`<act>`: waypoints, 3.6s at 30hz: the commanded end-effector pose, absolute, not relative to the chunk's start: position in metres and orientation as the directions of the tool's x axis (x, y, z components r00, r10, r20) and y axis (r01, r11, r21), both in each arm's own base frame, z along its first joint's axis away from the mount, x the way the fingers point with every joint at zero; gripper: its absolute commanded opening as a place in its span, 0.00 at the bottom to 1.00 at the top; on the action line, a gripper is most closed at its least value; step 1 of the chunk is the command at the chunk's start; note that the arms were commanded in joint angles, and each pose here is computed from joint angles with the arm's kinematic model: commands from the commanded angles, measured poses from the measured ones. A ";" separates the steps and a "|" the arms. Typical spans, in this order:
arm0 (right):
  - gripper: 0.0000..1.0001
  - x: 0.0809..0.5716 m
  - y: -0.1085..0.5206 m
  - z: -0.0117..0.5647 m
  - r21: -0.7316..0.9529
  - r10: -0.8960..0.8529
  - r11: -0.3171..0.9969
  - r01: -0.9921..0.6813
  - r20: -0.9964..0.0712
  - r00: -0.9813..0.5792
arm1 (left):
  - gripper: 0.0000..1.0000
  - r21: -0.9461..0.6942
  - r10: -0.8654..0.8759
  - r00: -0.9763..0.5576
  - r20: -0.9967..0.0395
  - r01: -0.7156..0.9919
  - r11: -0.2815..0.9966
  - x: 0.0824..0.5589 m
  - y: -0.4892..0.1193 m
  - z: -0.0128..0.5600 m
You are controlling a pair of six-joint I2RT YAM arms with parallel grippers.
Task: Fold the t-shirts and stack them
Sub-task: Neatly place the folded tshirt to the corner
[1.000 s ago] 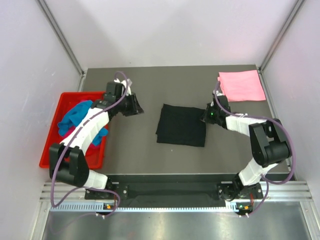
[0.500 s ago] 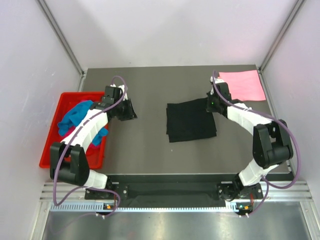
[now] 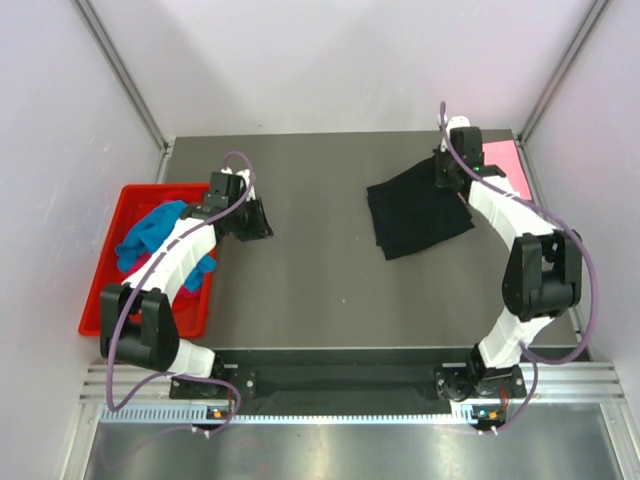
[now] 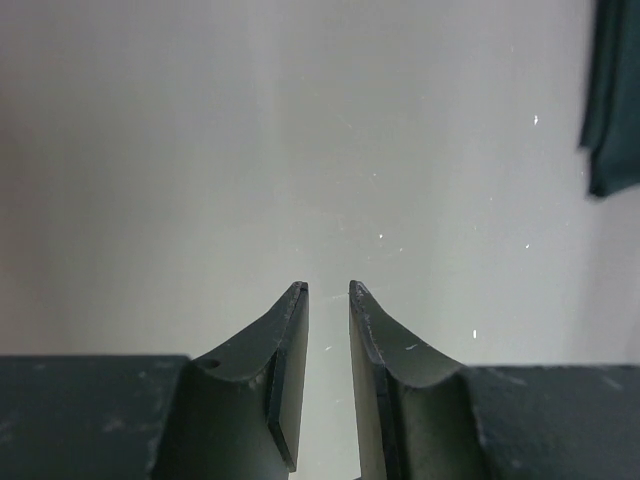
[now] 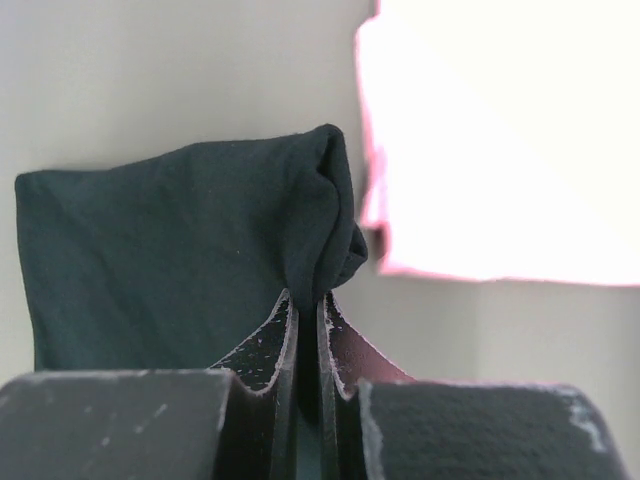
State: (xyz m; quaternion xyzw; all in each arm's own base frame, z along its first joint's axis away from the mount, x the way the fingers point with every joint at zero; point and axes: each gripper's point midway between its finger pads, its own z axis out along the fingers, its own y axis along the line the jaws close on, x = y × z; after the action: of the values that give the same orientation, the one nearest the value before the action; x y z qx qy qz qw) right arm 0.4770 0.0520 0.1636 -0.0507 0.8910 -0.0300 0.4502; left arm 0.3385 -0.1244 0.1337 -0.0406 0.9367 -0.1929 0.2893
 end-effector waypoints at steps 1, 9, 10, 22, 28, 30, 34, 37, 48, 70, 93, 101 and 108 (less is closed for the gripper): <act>0.00 0.508 0.026 0.196 -0.181 -0.186 0.982 -0.062 -0.829 -0.528 | 0.28 -0.395 -0.176 -0.815 -0.552 0.070 0.916 0.344 -0.128 0.138; 0.00 0.560 -0.013 0.199 -0.244 -0.234 0.968 -0.055 -0.804 -0.546 | 0.28 -0.396 -0.165 -0.815 -0.556 0.084 0.914 0.344 -0.130 0.141; 0.00 0.562 -0.014 0.199 -0.244 -0.236 0.968 -0.058 -0.803 -0.547 | 0.28 -0.394 -0.166 -0.814 -0.556 0.083 0.916 0.344 -0.129 0.140; 0.00 0.582 -0.053 0.247 -0.274 -0.248 0.961 -0.026 -0.823 -0.511 | 0.28 -0.403 -0.159 -0.821 -0.548 0.092 0.911 0.345 -0.131 0.138; 0.00 0.585 -0.072 0.262 -0.274 -0.248 0.962 -0.023 -0.828 -0.503 | 0.28 -0.407 -0.160 -0.823 -0.545 0.093 0.909 0.344 -0.132 0.139; 0.00 0.591 -0.083 0.262 -0.273 -0.243 0.962 -0.013 -0.833 -0.498 | 0.28 -0.409 -0.160 -0.827 -0.540 0.091 0.908 0.344 -0.132 0.137; 0.00 0.607 -0.109 0.252 -0.259 -0.218 0.966 0.020 -0.850 -0.480 | 0.28 -0.412 -0.162 -0.826 -0.539 0.090 0.907 0.344 -0.132 0.137; 0.00 0.621 -0.124 0.235 -0.237 -0.194 0.971 0.035 -0.863 -0.467 | 0.28 -0.412 -0.164 -0.828 -0.537 0.087 0.907 0.345 -0.131 0.137; 0.03 0.654 -0.199 0.166 -0.114 -0.012 0.968 0.223 -0.911 -0.413 | 0.28 -0.405 -0.162 -0.845 -0.510 0.070 0.912 0.343 -0.130 0.127; 1.00 0.510 -0.061 0.315 0.270 0.297 0.955 0.125 -0.877 -0.378 | 0.34 -0.532 -0.253 -0.655 -0.712 0.268 0.803 0.344 -0.154 0.245; 1.00 0.261 0.087 0.277 0.487 0.321 0.841 -0.237 -0.801 -0.506 | 0.99 -0.541 -0.249 -0.577 -0.778 0.414 0.732 0.292 -0.156 0.294; 1.00 0.260 0.081 0.271 0.472 0.329 0.856 -0.212 -0.812 -0.482 | 0.99 -0.519 -0.267 -0.503 -0.822 0.468 0.715 0.280 -0.156 0.308; 0.99 0.259 0.074 0.286 0.459 0.348 0.867 -0.195 -0.837 -0.421 | 0.99 -0.506 -0.264 -0.484 -0.834 0.483 0.714 0.279 -0.155 0.310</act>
State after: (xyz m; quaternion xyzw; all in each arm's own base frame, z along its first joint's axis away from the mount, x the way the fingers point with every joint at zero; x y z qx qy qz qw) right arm 0.2578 0.0760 0.2642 0.0445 0.8246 0.2546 0.5033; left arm 0.2750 -0.1561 0.2955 0.0518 0.7988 -0.3729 0.4693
